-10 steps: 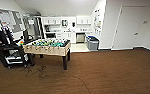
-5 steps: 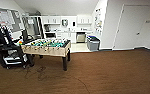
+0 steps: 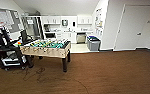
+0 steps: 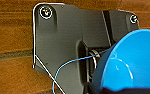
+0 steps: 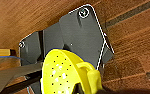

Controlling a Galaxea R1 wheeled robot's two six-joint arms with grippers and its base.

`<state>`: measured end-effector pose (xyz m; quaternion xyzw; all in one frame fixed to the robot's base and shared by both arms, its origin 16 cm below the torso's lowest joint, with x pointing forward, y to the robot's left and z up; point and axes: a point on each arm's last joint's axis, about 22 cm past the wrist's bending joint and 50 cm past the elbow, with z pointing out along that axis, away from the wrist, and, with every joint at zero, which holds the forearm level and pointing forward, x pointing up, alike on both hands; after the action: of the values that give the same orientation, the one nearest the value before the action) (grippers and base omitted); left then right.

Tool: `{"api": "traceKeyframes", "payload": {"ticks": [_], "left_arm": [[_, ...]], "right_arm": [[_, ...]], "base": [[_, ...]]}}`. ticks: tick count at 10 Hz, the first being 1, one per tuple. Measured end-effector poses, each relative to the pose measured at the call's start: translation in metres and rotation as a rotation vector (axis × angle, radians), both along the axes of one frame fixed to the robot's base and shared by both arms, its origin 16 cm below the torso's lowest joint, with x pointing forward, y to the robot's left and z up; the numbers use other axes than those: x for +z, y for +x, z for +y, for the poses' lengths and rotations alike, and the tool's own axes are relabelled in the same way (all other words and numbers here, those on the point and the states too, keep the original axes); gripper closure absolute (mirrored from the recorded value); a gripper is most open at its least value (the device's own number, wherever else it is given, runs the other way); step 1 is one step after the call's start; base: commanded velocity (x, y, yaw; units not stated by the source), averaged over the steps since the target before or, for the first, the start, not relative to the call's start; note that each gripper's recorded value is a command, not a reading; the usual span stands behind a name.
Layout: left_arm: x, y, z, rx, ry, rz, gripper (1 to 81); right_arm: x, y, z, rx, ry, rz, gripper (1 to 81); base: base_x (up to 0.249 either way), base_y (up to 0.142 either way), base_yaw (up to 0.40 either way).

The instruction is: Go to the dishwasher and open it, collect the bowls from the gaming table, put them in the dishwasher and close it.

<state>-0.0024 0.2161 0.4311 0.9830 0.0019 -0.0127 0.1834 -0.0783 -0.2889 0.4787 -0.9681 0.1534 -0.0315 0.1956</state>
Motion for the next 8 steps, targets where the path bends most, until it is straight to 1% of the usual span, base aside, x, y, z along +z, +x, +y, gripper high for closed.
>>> {"api": "traceKeyframes", "payload": {"ticks": [1, 2, 5, 8], "left_arm": [[0.0001, -0.0006, -0.0021, 0.000, -0.003, 0.000, 81.1], [0.0004, -0.0041, -0.0060, -0.001, -0.008, 0.005, 81.1], [-0.0001, -0.0003, 0.0009, 0.000, 0.001, 0.000, 81.1], [0.0003, -0.0011, -0.0042, 0.000, -0.005, 0.002, 81.1]], "right_arm": [[0.0000, -0.0009, -0.0007, 0.001, -0.001, 0.001, 81.1], [0.0001, -0.0009, -0.0028, 0.001, -0.003, 0.001, 81.1], [-0.0003, 0.0022, 0.0019, 0.000, 0.002, -0.002, 81.1], [-0.0007, 0.0024, -0.0016, 0.000, -0.004, -0.004, 81.1]], "base": [[0.145, 0.000, 0.000], [0.148, -0.062, 0.000], [0.154, -0.066, 0.000], [0.159, -0.073, 0.000]]}}
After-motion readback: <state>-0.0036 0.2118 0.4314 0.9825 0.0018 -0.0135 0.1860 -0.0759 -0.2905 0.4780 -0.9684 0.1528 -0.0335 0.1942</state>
